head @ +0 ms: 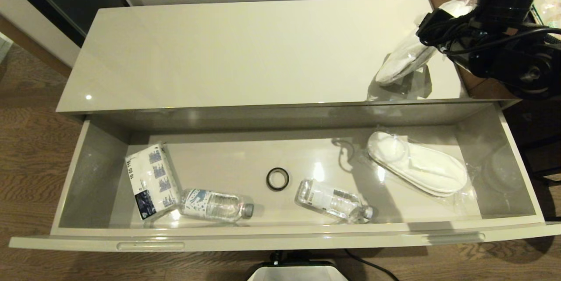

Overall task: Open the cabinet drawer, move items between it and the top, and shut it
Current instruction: Place the disposable slippers on the table

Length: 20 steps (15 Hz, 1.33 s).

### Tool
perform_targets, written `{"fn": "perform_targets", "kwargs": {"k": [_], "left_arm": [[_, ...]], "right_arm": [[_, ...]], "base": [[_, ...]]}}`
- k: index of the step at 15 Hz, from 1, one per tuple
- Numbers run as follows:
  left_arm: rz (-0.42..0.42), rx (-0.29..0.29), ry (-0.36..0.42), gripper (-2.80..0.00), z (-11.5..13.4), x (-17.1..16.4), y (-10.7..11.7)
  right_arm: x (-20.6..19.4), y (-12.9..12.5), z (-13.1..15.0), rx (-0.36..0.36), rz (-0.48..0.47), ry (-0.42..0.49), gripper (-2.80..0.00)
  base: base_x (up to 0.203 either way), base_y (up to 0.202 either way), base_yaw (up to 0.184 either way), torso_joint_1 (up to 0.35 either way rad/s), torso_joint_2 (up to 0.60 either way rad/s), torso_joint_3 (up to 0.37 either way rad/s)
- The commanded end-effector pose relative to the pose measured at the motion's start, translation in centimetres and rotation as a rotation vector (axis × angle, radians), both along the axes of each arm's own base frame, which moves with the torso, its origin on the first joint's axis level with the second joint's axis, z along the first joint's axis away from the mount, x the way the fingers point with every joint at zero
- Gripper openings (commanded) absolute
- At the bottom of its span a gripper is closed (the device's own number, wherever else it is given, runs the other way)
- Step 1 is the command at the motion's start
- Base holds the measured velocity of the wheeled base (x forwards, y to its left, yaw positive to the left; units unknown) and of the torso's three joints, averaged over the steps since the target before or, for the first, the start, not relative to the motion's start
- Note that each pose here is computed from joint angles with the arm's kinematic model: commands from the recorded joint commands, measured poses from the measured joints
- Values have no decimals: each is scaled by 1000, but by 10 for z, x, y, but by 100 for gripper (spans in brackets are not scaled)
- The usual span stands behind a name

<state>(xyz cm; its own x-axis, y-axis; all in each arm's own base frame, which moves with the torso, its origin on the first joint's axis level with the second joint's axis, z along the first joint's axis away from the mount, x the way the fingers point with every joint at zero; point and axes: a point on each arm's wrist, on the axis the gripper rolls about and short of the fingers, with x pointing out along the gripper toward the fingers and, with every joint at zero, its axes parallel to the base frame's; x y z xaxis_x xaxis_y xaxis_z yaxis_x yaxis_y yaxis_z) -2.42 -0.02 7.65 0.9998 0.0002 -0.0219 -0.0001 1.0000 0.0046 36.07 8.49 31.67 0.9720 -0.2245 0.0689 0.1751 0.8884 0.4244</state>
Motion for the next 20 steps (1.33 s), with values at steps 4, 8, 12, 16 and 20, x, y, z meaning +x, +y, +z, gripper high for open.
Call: {"fn": "perform_targets", "kwargs": {"k": [4,8,12,16,20], "left_arm": [[1,0,0,-280,0,0,0],[1,0,0,-280,0,0,0],[1,0,1,-280,0,0,0],[1,0,0,-280,0,0,0],[1,0,0,-280,0,0,0]], "right_arm": [[-34,-9,33,9,0,-83,0],[-57,-13,53,-52,36,-89,0],[-76,-15,54,-97,48,12,0],[-144,-16,65,-255,159,157,-280],[-241,-50,60,-250,199,385,-280]], "base": [[0,0,0,0,0,0],[0,0,0,0,0,0],[0,0,0,0,0,0],[0,0,0,0,0,0],[0,0,0,0,0,0]]}}
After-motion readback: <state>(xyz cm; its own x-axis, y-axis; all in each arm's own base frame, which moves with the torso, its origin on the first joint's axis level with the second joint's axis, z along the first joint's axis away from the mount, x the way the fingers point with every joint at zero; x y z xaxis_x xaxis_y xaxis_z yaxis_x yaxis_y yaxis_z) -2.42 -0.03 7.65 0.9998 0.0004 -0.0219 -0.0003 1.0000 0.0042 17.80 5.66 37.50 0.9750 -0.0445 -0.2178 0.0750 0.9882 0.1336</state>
